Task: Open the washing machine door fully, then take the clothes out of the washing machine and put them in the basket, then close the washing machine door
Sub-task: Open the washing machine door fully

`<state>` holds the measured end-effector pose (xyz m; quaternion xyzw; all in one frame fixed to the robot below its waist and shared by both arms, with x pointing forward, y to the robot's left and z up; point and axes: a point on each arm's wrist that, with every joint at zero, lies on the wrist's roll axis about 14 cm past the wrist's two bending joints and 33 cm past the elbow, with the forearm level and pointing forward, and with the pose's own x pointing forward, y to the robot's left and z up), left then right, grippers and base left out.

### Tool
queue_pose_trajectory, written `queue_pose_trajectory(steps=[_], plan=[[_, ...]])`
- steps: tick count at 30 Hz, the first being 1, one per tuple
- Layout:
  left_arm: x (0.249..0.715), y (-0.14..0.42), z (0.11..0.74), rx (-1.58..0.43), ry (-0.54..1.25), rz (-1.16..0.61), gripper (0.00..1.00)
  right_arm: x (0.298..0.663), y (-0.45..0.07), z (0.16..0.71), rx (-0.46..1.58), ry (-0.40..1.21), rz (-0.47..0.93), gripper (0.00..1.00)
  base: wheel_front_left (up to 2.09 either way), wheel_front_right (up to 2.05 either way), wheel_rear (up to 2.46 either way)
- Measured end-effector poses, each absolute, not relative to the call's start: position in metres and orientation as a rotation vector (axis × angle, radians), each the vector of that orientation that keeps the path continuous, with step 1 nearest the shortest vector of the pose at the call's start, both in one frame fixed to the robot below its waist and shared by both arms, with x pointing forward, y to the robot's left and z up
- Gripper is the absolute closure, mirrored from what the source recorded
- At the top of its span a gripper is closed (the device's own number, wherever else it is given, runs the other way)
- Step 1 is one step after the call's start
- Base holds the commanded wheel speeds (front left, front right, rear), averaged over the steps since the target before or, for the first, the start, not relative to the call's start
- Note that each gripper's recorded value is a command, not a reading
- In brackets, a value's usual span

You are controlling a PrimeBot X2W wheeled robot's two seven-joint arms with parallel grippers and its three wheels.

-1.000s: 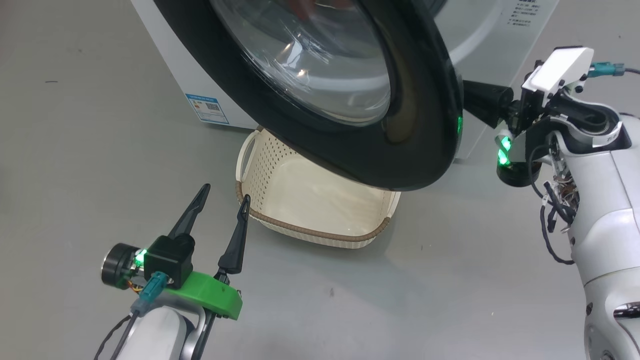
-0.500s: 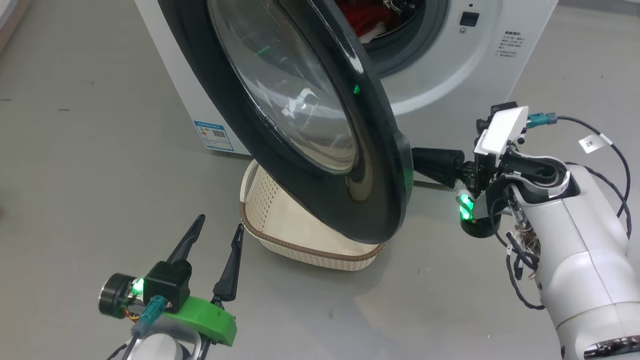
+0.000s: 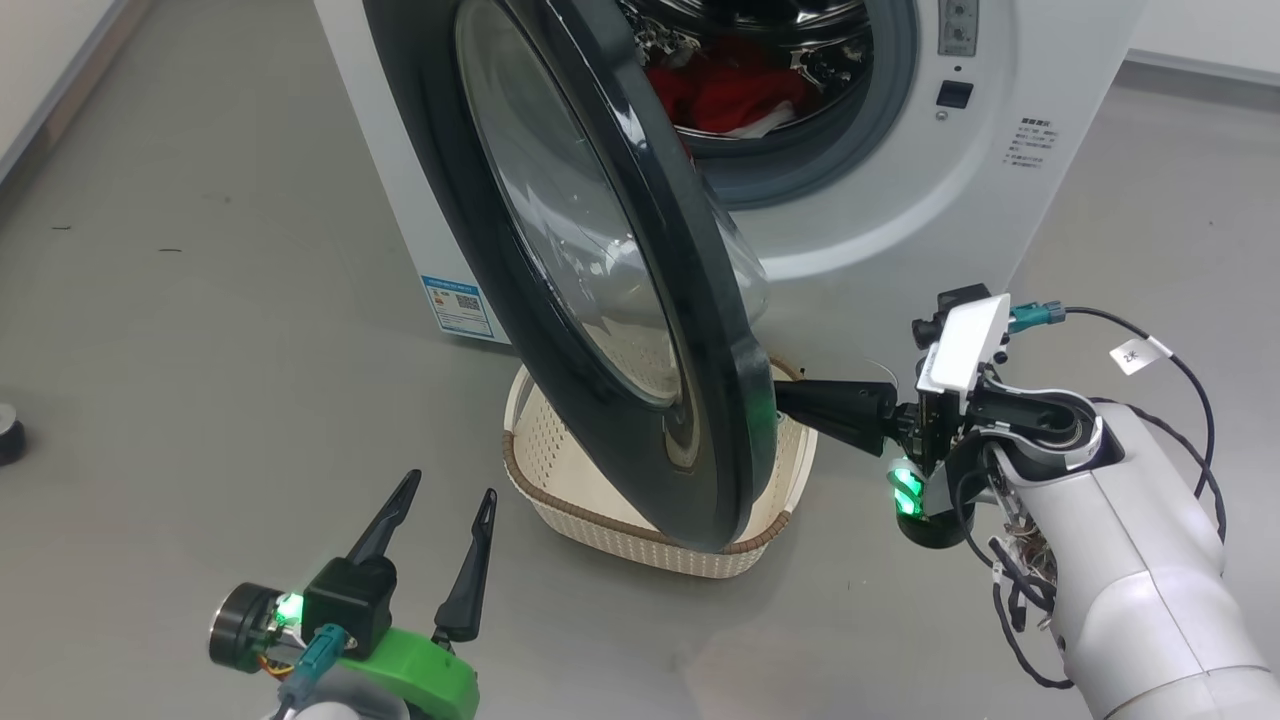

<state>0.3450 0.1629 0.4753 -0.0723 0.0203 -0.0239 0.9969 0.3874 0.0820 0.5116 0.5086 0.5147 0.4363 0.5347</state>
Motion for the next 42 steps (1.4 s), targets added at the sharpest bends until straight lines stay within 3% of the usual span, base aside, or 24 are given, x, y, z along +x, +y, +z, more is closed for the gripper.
queue_pose_trajectory(steps=[24, 42], plan=[[0.320, 0.190, 0.479, -0.137, 0.026, 0.051, 0.00, 0.323, 0.144, 0.533, 1.215, 1.345, 1.297, 1.00, 0.00, 0.00, 0.00], [0.306, 0.219, 0.482, -0.130, 0.012, 0.162, 0.00, 0.281, 0.181, 0.540, 1.204, 1.412, 1.395, 1.00, 0.00, 0.00, 0.00]])
